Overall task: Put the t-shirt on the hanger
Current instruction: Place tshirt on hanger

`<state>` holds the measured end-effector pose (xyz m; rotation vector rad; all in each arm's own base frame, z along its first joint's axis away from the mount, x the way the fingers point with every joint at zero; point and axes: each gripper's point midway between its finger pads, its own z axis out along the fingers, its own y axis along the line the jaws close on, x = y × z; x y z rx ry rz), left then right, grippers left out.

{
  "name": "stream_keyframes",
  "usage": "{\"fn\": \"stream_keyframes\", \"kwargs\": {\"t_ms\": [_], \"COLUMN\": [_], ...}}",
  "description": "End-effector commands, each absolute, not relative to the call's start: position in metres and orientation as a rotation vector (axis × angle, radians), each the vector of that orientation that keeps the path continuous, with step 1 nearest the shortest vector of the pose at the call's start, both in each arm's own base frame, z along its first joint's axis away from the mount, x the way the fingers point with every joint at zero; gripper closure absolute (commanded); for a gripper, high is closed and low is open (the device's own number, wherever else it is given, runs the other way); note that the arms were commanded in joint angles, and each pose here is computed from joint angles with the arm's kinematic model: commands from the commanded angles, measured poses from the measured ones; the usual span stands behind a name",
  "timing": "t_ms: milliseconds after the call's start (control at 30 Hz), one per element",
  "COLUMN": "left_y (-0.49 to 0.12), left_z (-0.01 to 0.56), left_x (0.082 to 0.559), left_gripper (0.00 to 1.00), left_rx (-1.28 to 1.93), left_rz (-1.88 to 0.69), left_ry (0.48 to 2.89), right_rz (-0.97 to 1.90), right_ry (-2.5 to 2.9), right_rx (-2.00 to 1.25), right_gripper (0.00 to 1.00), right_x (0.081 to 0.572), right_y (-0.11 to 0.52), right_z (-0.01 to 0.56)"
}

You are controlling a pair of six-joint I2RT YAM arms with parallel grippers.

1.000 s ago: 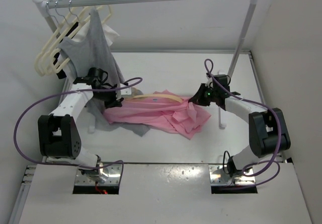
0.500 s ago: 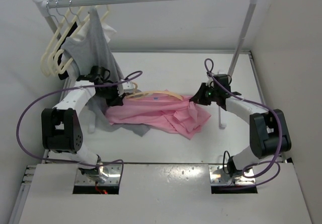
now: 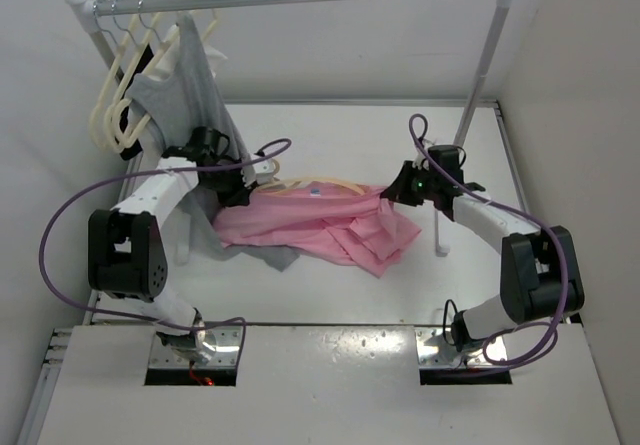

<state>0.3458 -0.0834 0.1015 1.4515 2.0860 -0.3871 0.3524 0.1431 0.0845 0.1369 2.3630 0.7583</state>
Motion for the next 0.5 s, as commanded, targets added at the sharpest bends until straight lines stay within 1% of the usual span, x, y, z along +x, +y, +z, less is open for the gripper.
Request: {"fn": "stream_keyframes", "kwargs": {"t_ms": [0, 100, 267, 367, 433, 467], "left_y": [-0.036, -0.049, -0.081, -0.1, -0.115, -0.118], "left_z": [0.093, 0.093, 0.097, 0.103, 0.1, 0.099], "left_x": [0.337, 0.332, 0.326, 0.329, 0.323, 0.322], "left_gripper": [1.0, 1.0, 1.0, 1.0, 1.0, 1.0], "left_rx": [1.568, 1.612, 1.561, 1.536, 1.578, 1.593], "left_rz": [-0.035, -0.047, -0.177, -0.226, -0.25, -0.241], "left_ry": [2.197, 2.166, 2.151, 2.137, 2.12, 2.115], "right_rz": [0.501, 0.538, 0.604, 0.669, 0.7, 0.695], "right_ry": [2.287, 2.27, 2.268, 2.239, 2.2, 2.198], "right_rx": [0.238, 0.206, 0.135, 0.076, 0.03, 0.02], "right_gripper": [1.0, 1.0, 1.0, 1.0, 1.0, 1.0], "right_x": [0.376, 0.381, 0.386, 0.389, 0.39, 0.39], "right_y": [0.087, 0.096, 0.115, 0.131, 0.143, 0.143], "right_z": [0.092, 0.099, 0.106, 0.12, 0.138, 0.138]}}
